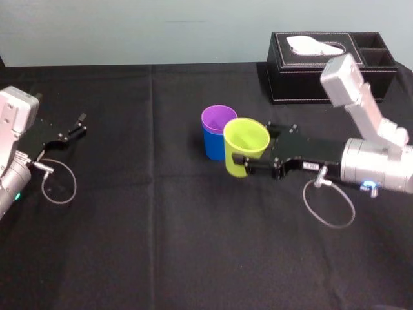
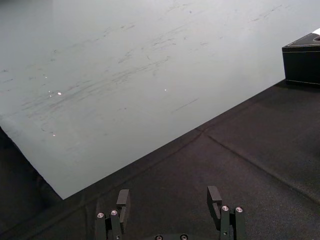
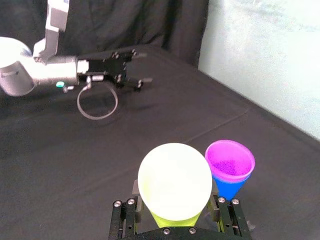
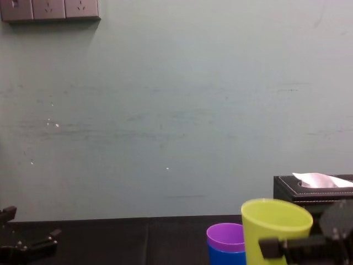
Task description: Stack the three plastic cups sequentially using one hand.
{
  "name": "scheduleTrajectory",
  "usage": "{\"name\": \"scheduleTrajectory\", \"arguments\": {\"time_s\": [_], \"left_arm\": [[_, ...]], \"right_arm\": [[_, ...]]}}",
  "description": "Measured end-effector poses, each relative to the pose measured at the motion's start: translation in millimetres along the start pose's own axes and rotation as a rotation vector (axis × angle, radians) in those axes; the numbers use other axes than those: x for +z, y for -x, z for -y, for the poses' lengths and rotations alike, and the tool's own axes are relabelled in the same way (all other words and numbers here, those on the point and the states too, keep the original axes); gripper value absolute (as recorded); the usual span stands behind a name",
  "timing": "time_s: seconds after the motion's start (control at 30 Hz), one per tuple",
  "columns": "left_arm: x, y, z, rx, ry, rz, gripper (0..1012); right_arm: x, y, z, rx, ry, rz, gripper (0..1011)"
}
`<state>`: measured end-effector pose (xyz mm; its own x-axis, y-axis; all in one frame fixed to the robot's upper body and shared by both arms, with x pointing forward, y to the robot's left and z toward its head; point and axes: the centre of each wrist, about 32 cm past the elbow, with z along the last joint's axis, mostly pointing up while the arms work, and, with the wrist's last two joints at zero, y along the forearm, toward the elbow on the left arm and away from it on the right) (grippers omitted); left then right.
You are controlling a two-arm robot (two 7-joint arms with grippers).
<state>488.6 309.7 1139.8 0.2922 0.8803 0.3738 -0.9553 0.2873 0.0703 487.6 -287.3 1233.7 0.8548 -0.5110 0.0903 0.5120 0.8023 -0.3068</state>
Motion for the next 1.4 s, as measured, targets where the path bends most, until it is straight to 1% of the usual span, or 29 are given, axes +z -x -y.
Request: {"name": "scheduleTrajectory", "arguments": {"time_s": [0.1,0.13,0.2,0.23,0.33,0.37,0.5,0.63,0.8,1.0,1.13,1.4], "left_arm": [[0.0,0.0,0,0.0,0.0,0.0,1010],[0.0,0.0,0,0.0,0.0,0.0,1010],[0.0,0.0,0,0.0,0.0,0.0,1010],[0.0,0.0,0,0.0,0.0,0.0,1010],[0.0,0.0,0,0.0,0.0,0.0,1010],[0.0,0.0,0,0.0,0.0,0.0,1010],[0.0,0.0,0,0.0,0.0,0.0,1010],[0.0,0.0,0,0.0,0.0,0.0,1010],[0.0,0.0,0,0.0,0.0,0.0,1010],[0.0,0.0,0,0.0,0.0,0.0,1010],[0.0,0.0,0,0.0,0.0,0.0,1010],[0.0,0.0,0,0.0,0.0,0.0,1010]], "right_arm": [[10.3,-2.1,2.7,-0.02,-0.015,0.007,738],[15.5,-3.4,3.5,-0.03,-0.022,0.011,738],[17.5,-3.8,3.7,-0.034,-0.024,0.012,738],[24.0,-5.8,3.5,-0.045,-0.029,0.016,738],[30.3,-8.1,2.4,-0.055,-0.035,0.02,738],[33.6,-10.1,1.0,-0.06,-0.038,0.02,738],[39.0,-15.5,-4.9,-0.078,-0.045,0.004,738],[42.3,-20.5,-11.8,-0.088,-0.047,-0.007,738],[44.9,-27.8,-23.1,-0.096,-0.035,-0.015,738],[42.3,-35.2,-33.8,-0.107,-0.018,-0.026,738],[42.1,-37.9,-39.6,-0.108,-0.016,-0.031,738],[42.3,-40.2,-47.1,-0.109,-0.01,-0.031,738]]}}
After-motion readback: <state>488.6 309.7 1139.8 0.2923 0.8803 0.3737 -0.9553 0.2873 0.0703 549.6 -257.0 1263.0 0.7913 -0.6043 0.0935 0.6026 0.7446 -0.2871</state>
